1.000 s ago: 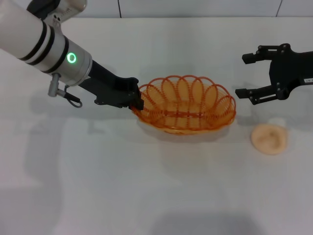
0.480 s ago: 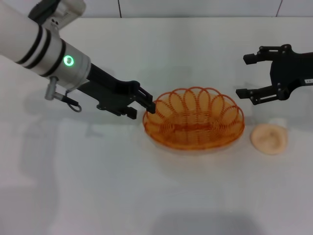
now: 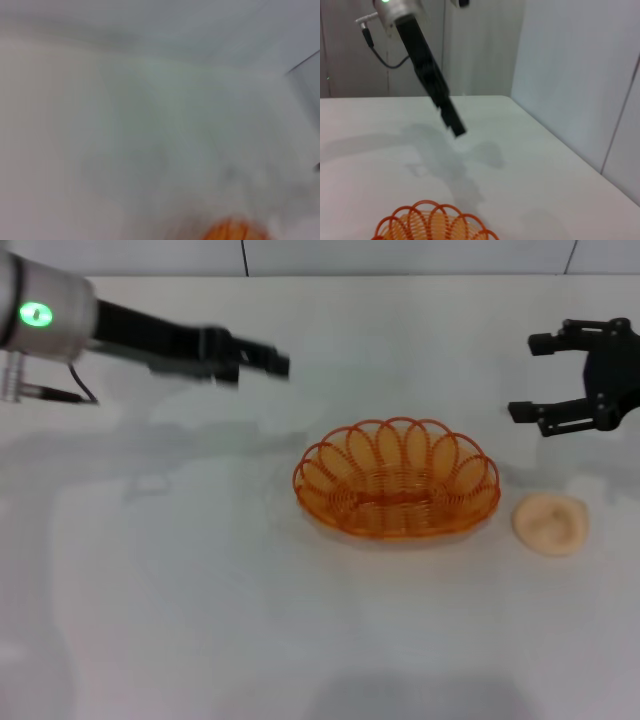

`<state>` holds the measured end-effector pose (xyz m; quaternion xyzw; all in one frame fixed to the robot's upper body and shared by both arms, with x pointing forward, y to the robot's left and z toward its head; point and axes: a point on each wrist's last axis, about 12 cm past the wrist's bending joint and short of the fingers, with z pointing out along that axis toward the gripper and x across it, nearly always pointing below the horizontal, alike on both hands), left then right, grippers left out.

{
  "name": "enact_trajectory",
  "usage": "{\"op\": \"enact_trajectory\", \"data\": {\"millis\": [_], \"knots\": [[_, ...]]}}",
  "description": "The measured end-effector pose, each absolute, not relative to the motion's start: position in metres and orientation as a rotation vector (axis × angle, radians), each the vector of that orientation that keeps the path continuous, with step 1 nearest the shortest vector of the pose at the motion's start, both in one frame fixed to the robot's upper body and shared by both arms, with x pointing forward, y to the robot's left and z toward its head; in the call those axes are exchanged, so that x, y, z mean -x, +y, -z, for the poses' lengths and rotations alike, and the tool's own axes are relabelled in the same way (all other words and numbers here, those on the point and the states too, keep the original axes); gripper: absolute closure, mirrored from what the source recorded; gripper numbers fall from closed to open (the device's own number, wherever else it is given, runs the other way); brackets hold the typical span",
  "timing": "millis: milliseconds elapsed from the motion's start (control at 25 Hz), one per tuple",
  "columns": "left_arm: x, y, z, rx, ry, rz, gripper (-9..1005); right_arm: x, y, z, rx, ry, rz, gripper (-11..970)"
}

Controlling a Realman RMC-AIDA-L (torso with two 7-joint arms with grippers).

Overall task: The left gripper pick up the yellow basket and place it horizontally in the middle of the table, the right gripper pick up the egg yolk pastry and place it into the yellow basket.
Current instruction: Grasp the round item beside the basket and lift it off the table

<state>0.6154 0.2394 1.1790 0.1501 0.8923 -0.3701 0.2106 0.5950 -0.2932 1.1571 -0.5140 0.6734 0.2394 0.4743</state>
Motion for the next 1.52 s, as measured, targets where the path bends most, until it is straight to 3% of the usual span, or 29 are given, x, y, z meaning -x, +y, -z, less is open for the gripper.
{"op": "enact_trajectory", "data": {"millis": [280, 520, 920, 1520], "knots": [[-0.591, 0.278, -1.189, -0.661, 1.785, 1.06, 134, -0.586, -0.308, -1.149, 1.21, 1.699, -0.595, 215], [-0.567, 0.295, -1.174, -0.852, 1.564, 0.895, 139, -0.582, -0.315, -1.148, 1.19, 1.729, -0.602, 219], [-0.534, 0.303, -1.146, -1.271, 1.711, 0.922, 143, -0.582, -0.318, -1.15, 1.198, 1.731, -0.604, 225], [-0.535, 0.325, -1.154, -1.288, 1.763, 0.882, 143, -0.588, -0.317, -1.156, 1.223, 1.774, -0.6, 235]]}}
